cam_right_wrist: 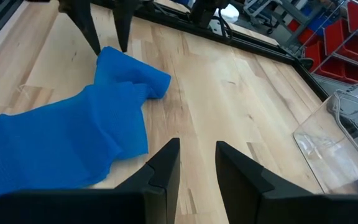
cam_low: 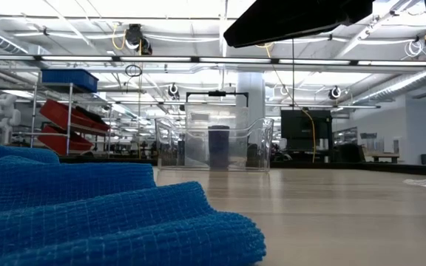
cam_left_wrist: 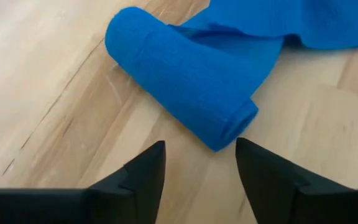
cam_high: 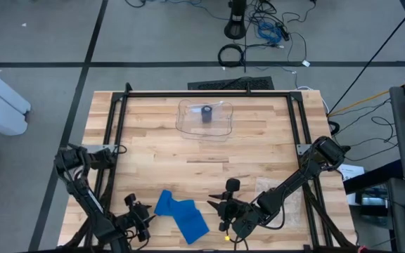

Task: Roll bandage
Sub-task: Roll the blue bandage

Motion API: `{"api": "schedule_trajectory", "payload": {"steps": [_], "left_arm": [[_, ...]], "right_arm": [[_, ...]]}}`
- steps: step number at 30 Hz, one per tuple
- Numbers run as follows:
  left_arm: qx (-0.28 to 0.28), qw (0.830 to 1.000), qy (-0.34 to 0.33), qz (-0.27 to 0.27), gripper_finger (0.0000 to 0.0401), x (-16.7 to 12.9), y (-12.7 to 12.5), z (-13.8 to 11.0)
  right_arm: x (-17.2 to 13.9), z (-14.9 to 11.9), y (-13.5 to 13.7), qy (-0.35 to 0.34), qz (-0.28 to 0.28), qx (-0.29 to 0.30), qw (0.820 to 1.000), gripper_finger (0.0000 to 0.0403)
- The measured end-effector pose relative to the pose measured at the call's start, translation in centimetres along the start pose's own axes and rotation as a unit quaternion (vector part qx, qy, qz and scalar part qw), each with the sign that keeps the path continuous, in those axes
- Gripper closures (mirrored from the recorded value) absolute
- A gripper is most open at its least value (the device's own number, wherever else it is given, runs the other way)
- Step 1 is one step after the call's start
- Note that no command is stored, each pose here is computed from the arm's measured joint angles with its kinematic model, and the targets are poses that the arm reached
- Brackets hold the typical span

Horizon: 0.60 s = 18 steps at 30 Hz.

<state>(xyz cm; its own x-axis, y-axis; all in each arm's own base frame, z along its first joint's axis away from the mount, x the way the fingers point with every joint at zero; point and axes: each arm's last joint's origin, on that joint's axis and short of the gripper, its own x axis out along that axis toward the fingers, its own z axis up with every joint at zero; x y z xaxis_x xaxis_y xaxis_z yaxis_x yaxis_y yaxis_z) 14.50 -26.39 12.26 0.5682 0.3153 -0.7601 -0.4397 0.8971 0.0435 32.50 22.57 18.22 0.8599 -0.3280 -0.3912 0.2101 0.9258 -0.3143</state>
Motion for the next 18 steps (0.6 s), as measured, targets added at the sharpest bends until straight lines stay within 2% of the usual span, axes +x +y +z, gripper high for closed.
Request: {"api": "schedule_trajectory", "payload": {"steps": [8,18], "left_arm": [[0.008,1.0,-0.019,-0.003,0.019,0.2,-0.2,0.1],[0.016,0.999,-0.029,0.041,0.019,2.4,0.2,1.1]], "right_arm": [[0.0,0.0,0.0,0.0,0.0,-0.001,1.0,0.0314],[0.0,0.0,0.0,0.001,0.001,-0.002,1.0,0.0314]]}}
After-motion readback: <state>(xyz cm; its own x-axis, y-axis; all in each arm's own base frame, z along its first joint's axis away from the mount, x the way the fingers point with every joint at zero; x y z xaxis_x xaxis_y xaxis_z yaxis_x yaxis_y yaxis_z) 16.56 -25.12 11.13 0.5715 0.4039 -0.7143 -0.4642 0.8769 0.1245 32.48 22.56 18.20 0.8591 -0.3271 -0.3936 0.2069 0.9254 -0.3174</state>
